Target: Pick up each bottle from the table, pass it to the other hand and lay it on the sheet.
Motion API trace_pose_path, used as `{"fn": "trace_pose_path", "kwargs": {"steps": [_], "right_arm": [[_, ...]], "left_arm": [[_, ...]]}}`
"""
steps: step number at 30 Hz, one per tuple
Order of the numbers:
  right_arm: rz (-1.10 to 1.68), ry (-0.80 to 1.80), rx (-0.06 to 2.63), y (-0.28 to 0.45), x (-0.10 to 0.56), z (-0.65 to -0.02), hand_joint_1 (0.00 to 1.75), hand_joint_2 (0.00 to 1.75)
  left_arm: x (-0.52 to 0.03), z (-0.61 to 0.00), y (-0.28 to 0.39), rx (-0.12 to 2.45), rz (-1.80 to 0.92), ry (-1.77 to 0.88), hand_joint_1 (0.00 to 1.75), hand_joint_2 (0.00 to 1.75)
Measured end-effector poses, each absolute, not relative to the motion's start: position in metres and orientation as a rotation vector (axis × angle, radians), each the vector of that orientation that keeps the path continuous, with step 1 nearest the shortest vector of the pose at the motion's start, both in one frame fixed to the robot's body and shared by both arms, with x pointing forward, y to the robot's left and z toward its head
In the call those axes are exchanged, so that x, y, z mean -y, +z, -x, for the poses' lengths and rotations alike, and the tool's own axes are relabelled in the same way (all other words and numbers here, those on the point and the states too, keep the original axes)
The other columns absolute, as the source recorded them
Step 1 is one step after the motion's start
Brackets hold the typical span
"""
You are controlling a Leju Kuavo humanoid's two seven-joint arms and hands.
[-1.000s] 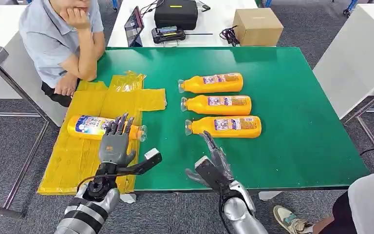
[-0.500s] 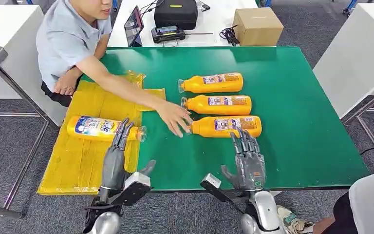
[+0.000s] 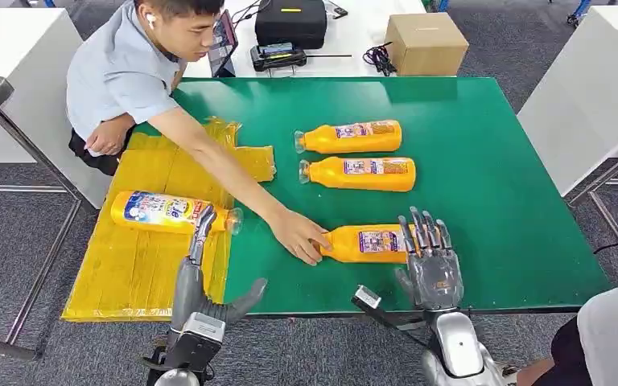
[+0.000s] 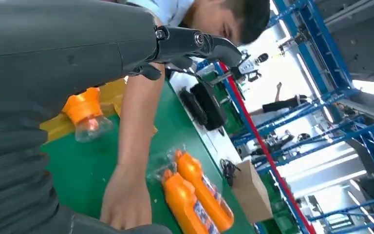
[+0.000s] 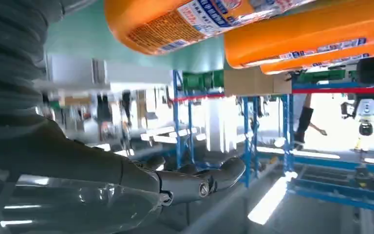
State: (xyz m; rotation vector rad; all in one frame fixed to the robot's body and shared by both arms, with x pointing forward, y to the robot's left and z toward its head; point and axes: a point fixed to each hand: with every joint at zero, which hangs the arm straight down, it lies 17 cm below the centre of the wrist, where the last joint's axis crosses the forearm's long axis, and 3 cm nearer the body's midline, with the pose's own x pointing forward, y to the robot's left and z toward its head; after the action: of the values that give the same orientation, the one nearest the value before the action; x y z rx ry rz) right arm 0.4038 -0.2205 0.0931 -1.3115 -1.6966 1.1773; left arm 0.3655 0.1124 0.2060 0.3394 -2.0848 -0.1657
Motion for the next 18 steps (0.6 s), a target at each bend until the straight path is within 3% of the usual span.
{"fn": "trace_pose_path", "kwargs": {"steps": [18], "right_arm": [[1.278, 1.399, 1.491, 0.048, 0.241, -0.422, 0.00, 1.75]], "left_arm": [[-0.108, -0.367, 0.203, 2.049, -0.247, -0.125, 0.00, 1.75]]}}
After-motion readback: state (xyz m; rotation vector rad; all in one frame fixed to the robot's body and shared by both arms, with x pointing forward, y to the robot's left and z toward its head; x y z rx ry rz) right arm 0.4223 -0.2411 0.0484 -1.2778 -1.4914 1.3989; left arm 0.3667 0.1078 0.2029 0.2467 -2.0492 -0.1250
